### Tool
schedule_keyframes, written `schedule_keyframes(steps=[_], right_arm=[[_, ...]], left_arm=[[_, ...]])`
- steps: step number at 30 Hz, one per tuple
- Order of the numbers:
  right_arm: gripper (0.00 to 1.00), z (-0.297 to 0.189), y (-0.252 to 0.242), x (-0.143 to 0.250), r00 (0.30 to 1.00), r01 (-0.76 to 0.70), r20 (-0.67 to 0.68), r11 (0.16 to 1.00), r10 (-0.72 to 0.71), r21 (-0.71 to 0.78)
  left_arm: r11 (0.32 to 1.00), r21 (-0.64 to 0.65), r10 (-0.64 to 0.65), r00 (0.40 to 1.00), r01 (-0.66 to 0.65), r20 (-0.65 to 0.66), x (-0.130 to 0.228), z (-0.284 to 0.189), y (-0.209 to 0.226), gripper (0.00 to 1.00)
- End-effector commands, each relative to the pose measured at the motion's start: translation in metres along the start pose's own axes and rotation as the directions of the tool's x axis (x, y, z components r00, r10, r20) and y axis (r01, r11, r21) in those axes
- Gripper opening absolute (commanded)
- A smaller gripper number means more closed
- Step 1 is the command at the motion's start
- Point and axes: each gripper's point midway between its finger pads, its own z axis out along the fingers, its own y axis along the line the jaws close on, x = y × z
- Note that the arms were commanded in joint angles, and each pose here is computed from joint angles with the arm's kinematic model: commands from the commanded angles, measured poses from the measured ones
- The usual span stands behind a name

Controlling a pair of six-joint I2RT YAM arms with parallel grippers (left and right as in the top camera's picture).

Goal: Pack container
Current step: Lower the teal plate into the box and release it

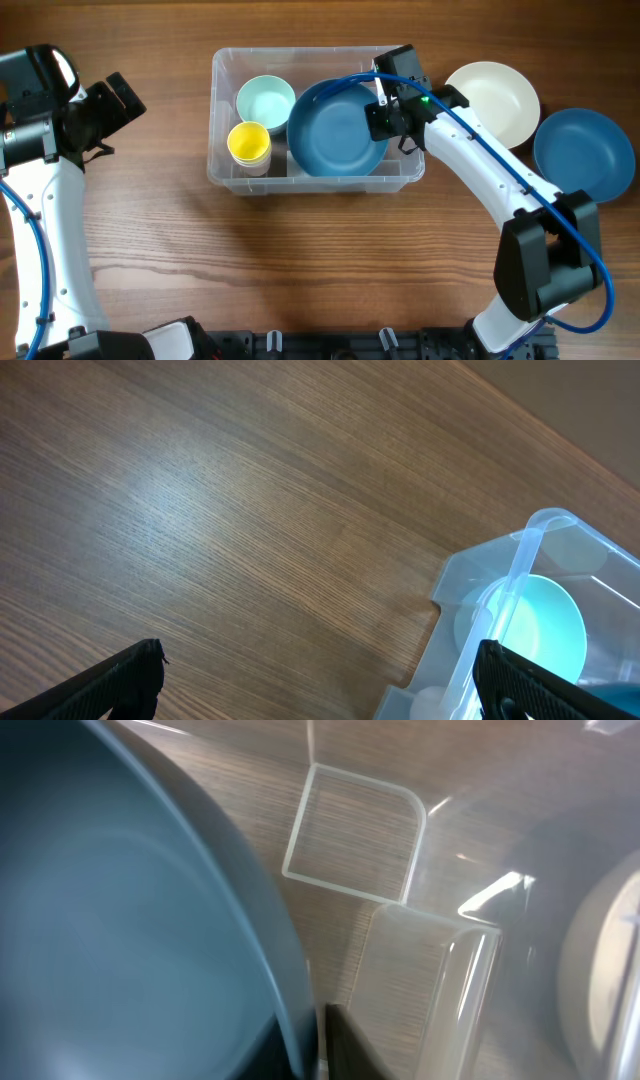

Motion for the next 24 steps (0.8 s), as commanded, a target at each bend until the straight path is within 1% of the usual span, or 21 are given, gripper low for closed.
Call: schedule_keyframes(steps=[1, 2, 3, 4, 8, 14, 17, 19, 21, 22, 24], right_arm=[[0.35, -0.004, 0.0, -0.011, 0.999, -0.011, 0.03, 1.0, 0.011, 0.003], [0.43, -0.004, 0.0, -0.012, 0.999, -0.014, 0.033, 1.0, 0.014, 0.002], [0.46, -0.005, 0.001, -0.013, 0.999, -0.014, 0.04, 1.0, 0.014, -0.004], [0.47, -0.007, 0.001, -0.015, 0.999, -0.015, 0.046, 1.0, 0.015, -0.006], [0.47, -0.022, 0.0, -0.023, 0.996, -0.041, 0.08, 0.999, 0.042, -0.012], [0.46, -0.071, 0.0, -0.033, 0.989, -0.051, 0.135, 0.998, 0.056, -0.044], [0.45, -0.107, -0.021, -0.034, 0.971, -0.154, 0.192, 0.987, 0.145, 0.035], [0.45, -0.135, -0.044, -0.031, 0.941, -0.259, 0.25, 0.961, 0.228, 0.097], [0.46, -0.159, -0.064, -0.022, 0.908, -0.354, 0.284, 0.927, 0.308, 0.125], [0.46, -0.169, -0.074, -0.016, 0.889, -0.401, 0.293, 0.907, 0.352, 0.127], [0.43, -0.195, -0.123, 0.017, 0.807, -0.57, 0.289, 0.808, 0.516, 0.15]], left_arm=[[1.0, 0.017, -0.015, 1.0, 0.015, 0.024, -0.006, -0.009, -0.003, 1.0], [1.0, 0.017, -0.015, 1.0, 0.015, 0.024, -0.006, -0.009, -0.003, 1.0], [1.0, 0.017, -0.015, 1.0, 0.015, 0.024, -0.006, -0.009, -0.003, 1.0], [1.0, 0.017, -0.015, 1.0, 0.015, 0.024, -0.006, -0.009, -0.003, 1.0], [1.0, 0.017, -0.015, 1.0, 0.015, 0.024, -0.006, -0.009, -0.003, 1.0], [1.0, 0.017, -0.015, 1.0, 0.015, 0.024, -0.006, -0.009, -0.003, 1.0], [1.0, 0.017, -0.015, 1.0, 0.015, 0.024, -0.006, -0.009, -0.003, 1.0], [1.0, 0.017, -0.015, 1.0, 0.015, 0.024, -0.006, -0.009, -0.003, 1.0], [1.0, 0.017, -0.015, 1.0, 0.015, 0.024, -0.006, -0.009, -0.003, 1.0], [1.0, 0.017, -0.015, 1.0, 0.015, 0.024, -0.006, -0.009, -0.003, 1.0], [1.0, 0.017, -0.015, 1.0, 0.015, 0.024, -0.006, -0.009, -0.003, 1.0]])
